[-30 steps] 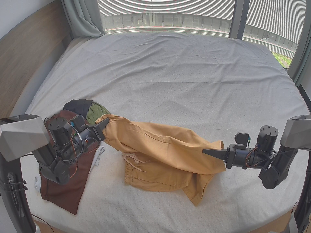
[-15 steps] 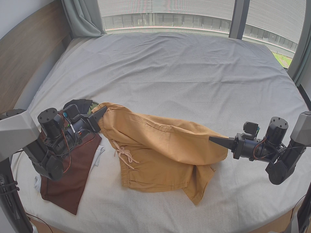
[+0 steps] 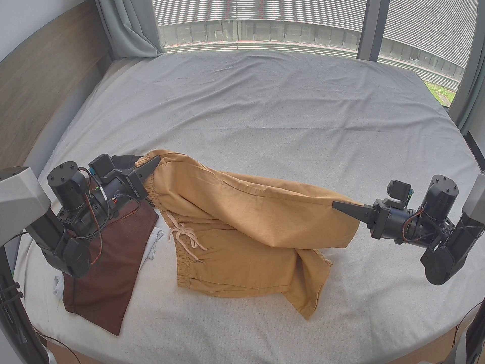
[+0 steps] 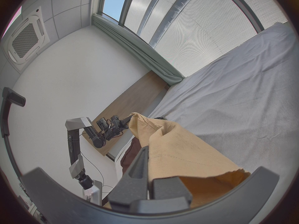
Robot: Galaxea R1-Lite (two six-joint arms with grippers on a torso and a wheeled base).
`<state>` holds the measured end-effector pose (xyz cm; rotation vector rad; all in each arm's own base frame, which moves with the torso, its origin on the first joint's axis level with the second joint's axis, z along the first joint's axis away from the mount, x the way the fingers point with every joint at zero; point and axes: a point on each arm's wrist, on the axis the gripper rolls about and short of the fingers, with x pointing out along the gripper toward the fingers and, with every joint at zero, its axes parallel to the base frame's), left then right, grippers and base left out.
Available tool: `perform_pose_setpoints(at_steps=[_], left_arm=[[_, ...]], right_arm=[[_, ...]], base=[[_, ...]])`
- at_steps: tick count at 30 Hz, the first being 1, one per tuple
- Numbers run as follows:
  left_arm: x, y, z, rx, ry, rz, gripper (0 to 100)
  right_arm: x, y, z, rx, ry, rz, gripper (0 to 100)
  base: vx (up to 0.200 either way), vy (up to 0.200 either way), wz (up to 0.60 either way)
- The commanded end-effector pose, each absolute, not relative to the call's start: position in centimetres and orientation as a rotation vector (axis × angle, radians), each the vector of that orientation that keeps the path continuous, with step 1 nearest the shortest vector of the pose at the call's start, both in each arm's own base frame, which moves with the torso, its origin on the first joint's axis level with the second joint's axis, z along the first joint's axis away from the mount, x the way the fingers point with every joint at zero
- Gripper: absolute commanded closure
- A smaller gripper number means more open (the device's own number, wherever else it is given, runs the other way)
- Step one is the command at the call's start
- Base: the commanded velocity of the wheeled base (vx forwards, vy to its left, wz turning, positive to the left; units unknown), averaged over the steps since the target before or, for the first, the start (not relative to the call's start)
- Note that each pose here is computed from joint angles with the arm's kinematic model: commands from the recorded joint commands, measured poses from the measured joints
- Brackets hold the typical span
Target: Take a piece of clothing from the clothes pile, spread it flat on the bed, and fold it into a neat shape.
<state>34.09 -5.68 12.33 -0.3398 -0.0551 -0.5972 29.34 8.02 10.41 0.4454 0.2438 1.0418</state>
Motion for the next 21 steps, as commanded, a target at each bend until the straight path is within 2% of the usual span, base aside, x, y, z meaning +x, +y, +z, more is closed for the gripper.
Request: perform_pose_setpoints(at_steps=[1, 21], left_arm=[[34.0, -5.6, 12.6, -0.336, -0.065, -0.597, 100], [33.6, -3.4, 13.5, -0.323, -0.078, -0.611, 100]], right_arm=[[29.2, 7.9, 11.3, 0.44, 0.211, 1.034, 100], [29.5, 6.7, 13.2, 0.439, 0.139, 1.008, 100]], base=[[0.0, 0.0, 0.0], [0.0, 0.0, 0.0]])
